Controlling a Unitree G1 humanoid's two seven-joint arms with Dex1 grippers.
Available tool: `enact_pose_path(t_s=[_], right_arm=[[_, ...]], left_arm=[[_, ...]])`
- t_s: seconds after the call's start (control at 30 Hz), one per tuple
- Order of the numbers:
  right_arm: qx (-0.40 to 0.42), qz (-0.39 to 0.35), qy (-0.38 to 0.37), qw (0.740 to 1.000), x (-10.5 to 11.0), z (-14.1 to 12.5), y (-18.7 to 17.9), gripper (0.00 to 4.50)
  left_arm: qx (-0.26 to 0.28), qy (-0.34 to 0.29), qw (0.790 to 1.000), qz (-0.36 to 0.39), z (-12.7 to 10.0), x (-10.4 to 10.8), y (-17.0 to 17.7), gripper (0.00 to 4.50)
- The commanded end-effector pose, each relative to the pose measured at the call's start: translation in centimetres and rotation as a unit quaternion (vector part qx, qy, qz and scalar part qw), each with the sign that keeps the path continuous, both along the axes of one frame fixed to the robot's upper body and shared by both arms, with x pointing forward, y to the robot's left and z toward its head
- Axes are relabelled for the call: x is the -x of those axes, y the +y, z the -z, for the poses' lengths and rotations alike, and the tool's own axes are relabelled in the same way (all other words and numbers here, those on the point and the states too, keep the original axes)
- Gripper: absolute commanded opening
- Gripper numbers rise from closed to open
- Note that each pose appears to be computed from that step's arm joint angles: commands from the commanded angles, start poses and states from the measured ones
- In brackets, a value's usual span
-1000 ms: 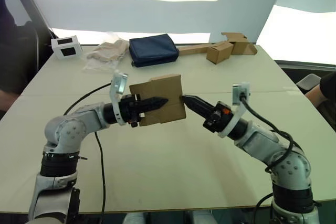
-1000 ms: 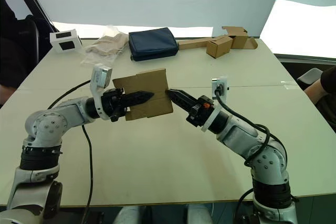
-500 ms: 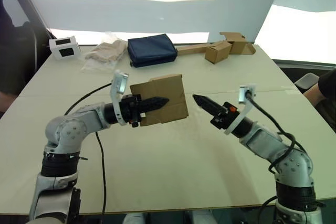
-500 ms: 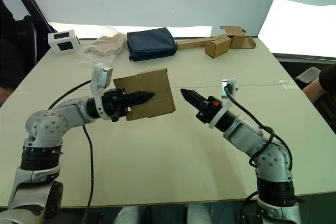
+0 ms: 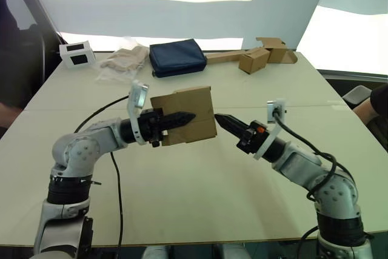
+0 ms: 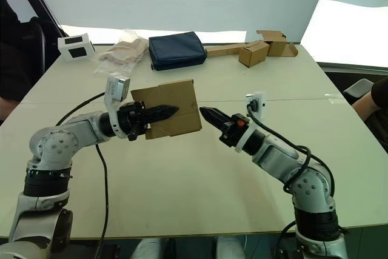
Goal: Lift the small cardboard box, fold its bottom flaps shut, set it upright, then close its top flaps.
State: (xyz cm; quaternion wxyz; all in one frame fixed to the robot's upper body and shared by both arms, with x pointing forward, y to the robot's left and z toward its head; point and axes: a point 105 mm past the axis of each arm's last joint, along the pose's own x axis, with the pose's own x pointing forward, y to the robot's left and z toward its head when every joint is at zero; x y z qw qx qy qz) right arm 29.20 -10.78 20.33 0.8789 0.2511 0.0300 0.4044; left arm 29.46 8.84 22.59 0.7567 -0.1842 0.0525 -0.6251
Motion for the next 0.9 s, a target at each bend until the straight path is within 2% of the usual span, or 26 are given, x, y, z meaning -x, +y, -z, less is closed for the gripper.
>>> enact_pose_path(t_s=[0.03,0.1,0.2,0.3,0.43,0.5,0.67,0.87,0.9], right_arm=[[0.008,0.031,-0.039,0.999,0.4,-1.7,-2.3,0.51],[0.032,0.055,-0.045,0.997,0.4,-1.7,-3.8,0.51],[0.064,0.067,-0.047,0.995,0.8,-1.3,-4.9,0.51],[0.078,0.068,-0.047,0.994,0.9,-0.9,-4.8,0.51],[0.097,0.063,-0.052,0.992,1.0,-0.3,-4.3,0.51],[0.1,0.06,-0.055,0.992,1.2,-0.1,-3.8,0.51],[0.123,0.056,-0.058,0.989,1.7,0.6,-3.0,0.51],[0.147,0.065,-0.057,0.985,2.3,1.5,-2.8,0.51],[0.148,0.068,-0.057,0.985,2.3,1.6,-2.9,0.49]], left_arm=[[-0.043,-0.041,0.998,0.009,-0.5,0.3,-0.4,0.0],[-0.129,-0.063,0.99,-0.016,0.7,-0.6,-0.8,0.0],[-0.236,-0.118,0.964,-0.031,0.9,-2.1,-1.1,0.0],[-0.342,-0.171,0.924,-0.002,1.1,-2.9,-0.6,0.0],[-0.432,-0.245,0.863,0.093,0.4,-3.0,-1.0,0.0],[-0.462,-0.264,0.836,0.132,0.8,-3.1,-1.3,0.0],[-0.533,-0.307,0.755,0.228,3.2,-3.4,-2.7,0.0],[-0.565,-0.317,0.711,0.273,4.0,-4.1,-4.8,0.0],[-0.568,-0.322,0.704,0.278,4.0,-4.2,-5.1,0.26]])
